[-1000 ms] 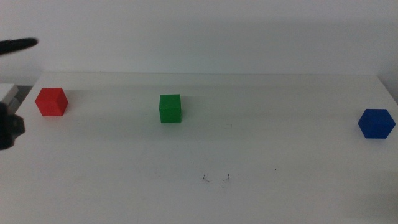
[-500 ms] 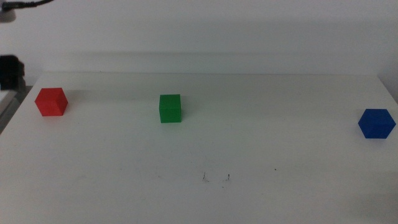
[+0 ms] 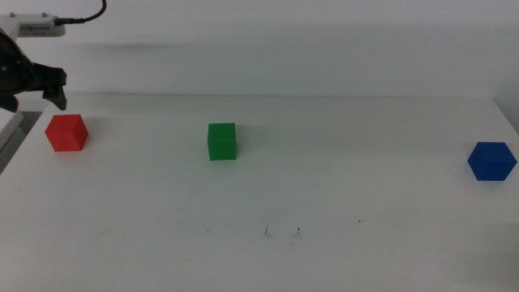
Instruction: Stack red cubes first, then green, then blue cubes in a specific spot.
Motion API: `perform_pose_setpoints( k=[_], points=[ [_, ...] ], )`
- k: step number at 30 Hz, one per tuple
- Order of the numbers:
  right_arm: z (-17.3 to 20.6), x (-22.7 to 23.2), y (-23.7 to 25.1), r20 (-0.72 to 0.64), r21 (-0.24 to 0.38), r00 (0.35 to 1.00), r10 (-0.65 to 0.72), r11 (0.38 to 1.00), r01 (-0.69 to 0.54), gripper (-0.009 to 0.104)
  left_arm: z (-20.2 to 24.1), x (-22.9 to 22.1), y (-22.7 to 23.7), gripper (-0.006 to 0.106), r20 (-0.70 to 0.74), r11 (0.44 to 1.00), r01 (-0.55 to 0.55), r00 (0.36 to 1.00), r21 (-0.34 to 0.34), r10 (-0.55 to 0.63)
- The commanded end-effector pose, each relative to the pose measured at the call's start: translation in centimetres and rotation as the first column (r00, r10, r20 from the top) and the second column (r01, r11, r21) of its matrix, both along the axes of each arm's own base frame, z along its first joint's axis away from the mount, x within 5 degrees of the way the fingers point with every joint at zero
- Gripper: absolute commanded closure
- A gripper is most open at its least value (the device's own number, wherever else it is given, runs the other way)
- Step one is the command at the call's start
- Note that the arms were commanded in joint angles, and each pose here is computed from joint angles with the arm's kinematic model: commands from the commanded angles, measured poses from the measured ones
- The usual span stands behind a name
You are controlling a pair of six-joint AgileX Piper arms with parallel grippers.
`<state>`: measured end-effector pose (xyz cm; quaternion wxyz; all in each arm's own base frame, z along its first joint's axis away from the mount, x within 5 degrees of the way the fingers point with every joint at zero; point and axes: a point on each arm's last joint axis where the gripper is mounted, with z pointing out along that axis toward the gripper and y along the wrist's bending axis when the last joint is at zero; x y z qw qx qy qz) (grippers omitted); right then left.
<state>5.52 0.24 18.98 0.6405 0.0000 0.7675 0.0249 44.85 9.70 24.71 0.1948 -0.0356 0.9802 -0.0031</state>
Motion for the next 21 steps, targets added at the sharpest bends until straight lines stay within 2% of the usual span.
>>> perform_pose_setpoints(
  k=[1, 7, 16, 19, 21],
  points=[
    [0.0, 0.0, 0.0, 0.005, -0.010, 1.000, -0.001, 1.000, 0.001, 0.002, -0.5, 1.3, 0.4, 0.007, 0.005, 0.999, 0.027, 1.000, -0.025, -0.026],
    [0.0, 0.0, 0.0, 0.005, -0.010, 1.000, -0.001, 1.000, 0.001, 0.002, -3.1, 3.6, 0.7, 0.007, -0.016, 0.998, 0.038, 0.999, -0.057, -0.039],
    [0.0, 0.0, 0.0, 0.005, -0.010, 1.000, -0.001, 1.000, 0.001, 0.002, -6.9, 4.9, 1.0, 0.008, -0.023, 0.998, 0.040, 0.999, -0.056, -0.041],
    [0.0, 0.0, 0.0, 0.005, -0.010, 1.000, -0.001, 1.000, 0.001, 0.002, -7.5, 5.0, 1.1, 0.016, -0.024, 0.998, 0.043, 0.999, -0.054, -0.045],
    [0.0, 0.0, 0.0, 0.005, -0.010, 1.000, -0.001, 1.000, 0.001, 0.002, -7.4, 5.0, 1.1, 0.029, -0.022, 0.998, 0.043, 0.999, -0.053, -0.044]
  ],
)
